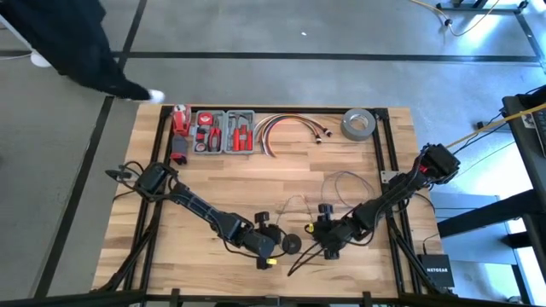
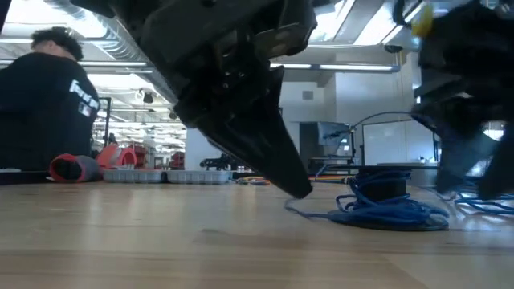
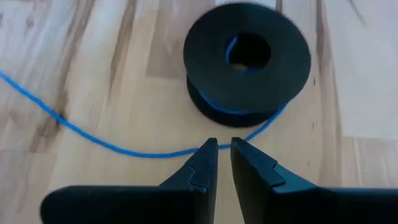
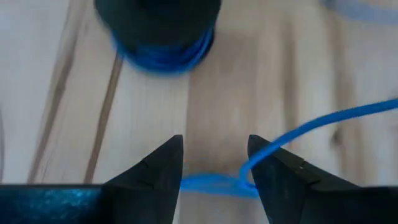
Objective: Coil cords
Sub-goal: Uncoil the blue wire on the black spool
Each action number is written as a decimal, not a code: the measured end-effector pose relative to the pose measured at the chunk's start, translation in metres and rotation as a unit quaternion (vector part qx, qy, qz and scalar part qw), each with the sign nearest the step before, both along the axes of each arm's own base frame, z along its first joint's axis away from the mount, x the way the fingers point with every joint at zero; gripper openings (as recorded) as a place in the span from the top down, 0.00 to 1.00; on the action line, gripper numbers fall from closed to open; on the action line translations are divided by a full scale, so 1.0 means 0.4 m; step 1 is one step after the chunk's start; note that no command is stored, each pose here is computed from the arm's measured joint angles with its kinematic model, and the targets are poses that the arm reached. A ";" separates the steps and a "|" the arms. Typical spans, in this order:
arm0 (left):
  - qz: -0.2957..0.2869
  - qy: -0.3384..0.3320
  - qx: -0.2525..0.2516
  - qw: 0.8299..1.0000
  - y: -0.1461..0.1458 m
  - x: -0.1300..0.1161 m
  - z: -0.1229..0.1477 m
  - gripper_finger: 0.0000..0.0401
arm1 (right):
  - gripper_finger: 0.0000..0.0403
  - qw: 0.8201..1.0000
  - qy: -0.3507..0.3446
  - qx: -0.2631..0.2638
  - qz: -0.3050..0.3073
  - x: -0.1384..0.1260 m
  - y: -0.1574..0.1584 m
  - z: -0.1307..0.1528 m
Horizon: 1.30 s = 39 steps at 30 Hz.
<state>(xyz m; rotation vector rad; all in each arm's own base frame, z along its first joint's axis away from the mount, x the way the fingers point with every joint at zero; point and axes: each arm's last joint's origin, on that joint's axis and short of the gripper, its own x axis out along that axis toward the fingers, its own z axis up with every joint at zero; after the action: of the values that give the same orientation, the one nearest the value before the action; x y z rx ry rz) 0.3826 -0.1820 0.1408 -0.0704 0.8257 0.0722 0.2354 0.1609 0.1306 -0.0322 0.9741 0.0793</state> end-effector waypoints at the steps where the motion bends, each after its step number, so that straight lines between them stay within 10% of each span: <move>1: 0.003 0.002 -0.002 1.000 0.000 -0.001 -0.001 0.90 | 0.54 1.000 0.015 0.006 -0.001 -0.004 -0.001 -0.003; 16: 0.136 0.079 0.042 0.987 0.048 -0.046 -0.014 0.90 | 0.54 0.994 0.093 0.042 -0.040 -0.001 0.010 0.082; 29: 0.004 -0.162 -0.018 0.987 -0.047 0.024 0.084 0.90 | 0.54 0.980 0.182 0.049 -0.063 -0.040 0.070 0.170; 39: -0.007 -0.086 -0.003 0.996 -0.028 0.108 0.068 0.90 | 0.54 0.988 0.142 0.021 -0.058 -0.101 0.132 0.170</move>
<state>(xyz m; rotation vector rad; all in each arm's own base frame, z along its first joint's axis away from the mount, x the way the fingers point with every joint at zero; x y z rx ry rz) 0.4258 -0.1934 0.1679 -0.0757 0.6535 0.0498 0.1951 0.2135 0.1988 0.0762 1.2573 -0.0042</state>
